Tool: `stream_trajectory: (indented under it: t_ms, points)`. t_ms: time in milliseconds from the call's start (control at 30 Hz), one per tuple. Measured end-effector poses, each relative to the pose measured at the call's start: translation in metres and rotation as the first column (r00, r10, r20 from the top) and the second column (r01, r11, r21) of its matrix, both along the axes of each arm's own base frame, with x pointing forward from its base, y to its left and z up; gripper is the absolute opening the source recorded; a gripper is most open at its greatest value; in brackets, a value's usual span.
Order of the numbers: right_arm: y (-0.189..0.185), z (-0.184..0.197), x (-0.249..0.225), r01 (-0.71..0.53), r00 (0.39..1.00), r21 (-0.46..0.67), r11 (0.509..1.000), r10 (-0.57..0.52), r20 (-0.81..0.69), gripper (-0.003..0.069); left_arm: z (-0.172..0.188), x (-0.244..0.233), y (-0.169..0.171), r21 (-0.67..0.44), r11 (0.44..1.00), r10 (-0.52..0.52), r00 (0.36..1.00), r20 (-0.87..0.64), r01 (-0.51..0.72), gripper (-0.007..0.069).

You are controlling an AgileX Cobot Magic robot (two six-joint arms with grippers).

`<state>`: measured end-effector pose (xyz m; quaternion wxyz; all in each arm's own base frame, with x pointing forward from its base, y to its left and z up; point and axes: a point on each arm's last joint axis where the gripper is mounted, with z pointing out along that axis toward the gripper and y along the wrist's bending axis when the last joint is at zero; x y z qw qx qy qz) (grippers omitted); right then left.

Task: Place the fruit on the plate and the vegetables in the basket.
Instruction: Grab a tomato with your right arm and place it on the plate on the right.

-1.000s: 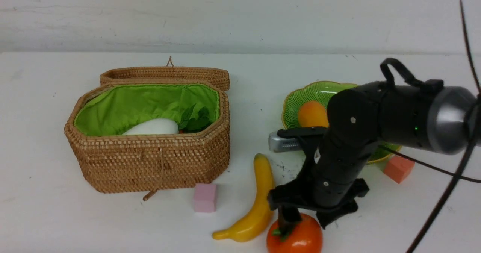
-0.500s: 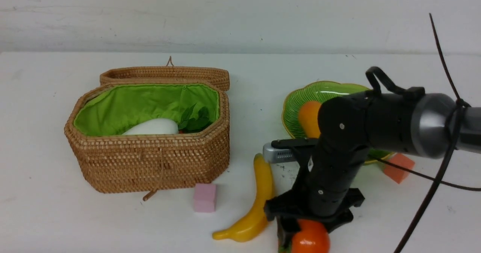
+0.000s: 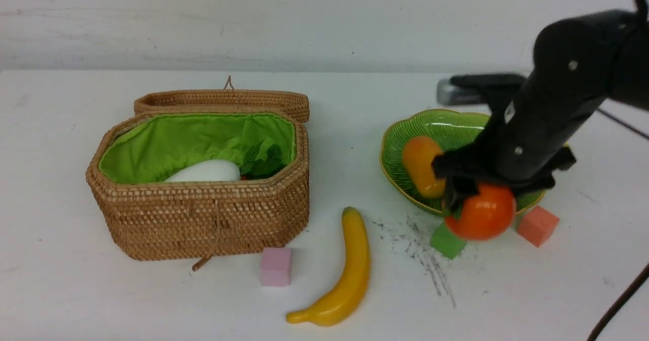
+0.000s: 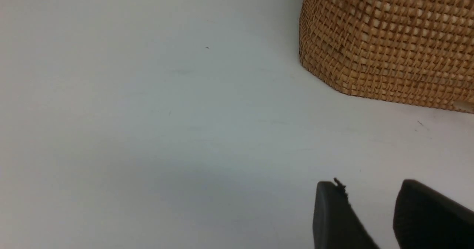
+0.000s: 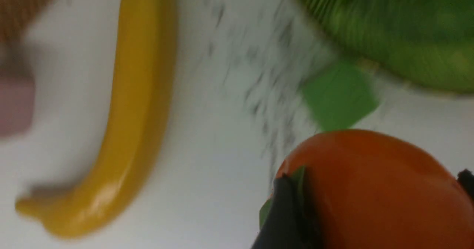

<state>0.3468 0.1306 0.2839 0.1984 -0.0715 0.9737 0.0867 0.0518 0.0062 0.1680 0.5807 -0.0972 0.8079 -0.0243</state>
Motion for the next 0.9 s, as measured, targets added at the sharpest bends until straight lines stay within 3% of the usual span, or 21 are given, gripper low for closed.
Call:
stream_trajectory:
  t_ms: [100, 233, 433, 500, 633, 900]
  points:
    - [-0.02, 0.008, 0.027, 0.077, 0.983, 0.054, 0.996, -0.085, 0.162, 0.055, 0.0, 0.0, 0.0, 0.0, 1.0, 0.0, 1.0, 0.0, 0.0, 0.0239]
    - [-0.033, -0.01, 0.052, 0.146, 0.959, 0.091, 0.985, -0.163, 0.233, 0.055, 0.0, 0.0, 0.0, 0.0, 1.0, 0.0, 1.0, 0.0, 0.0, 0.0239]
    - [-0.033, -0.053, 0.07, 0.162, 0.968, 0.055, 0.985, -0.17, 0.185, 0.055, 0.0, 0.0, 0.0, 0.0, 1.0, 0.0, 1.0, 0.0, 0.0, 0.0239]
    - [-0.033, -0.056, 0.071, 0.163, 0.97, 0.051, 0.985, -0.17, 0.176, 0.0554, 0.0, 0.0, 0.0, 0.0, 1.0, 0.0, 1.0, 0.0, 0.0, 0.0239]
    - [-0.034, -0.057, 0.07, 0.165, 0.973, 0.044, 0.985, -0.169, 0.159, 0.0669, 0.0, 0.0, 0.0, 0.0, 1.0, 0.0, 1.0, 0.0, 0.0, 0.0239]
    - [-0.033, -0.045, 0.06, 0.175, 0.976, 0.066, 0.982, -0.181, 0.12, 0.0664, 0.0, 0.0, 0.0, 0.0, 1.0, 0.0, 1.0, 0.0, 0.0, 0.0239]
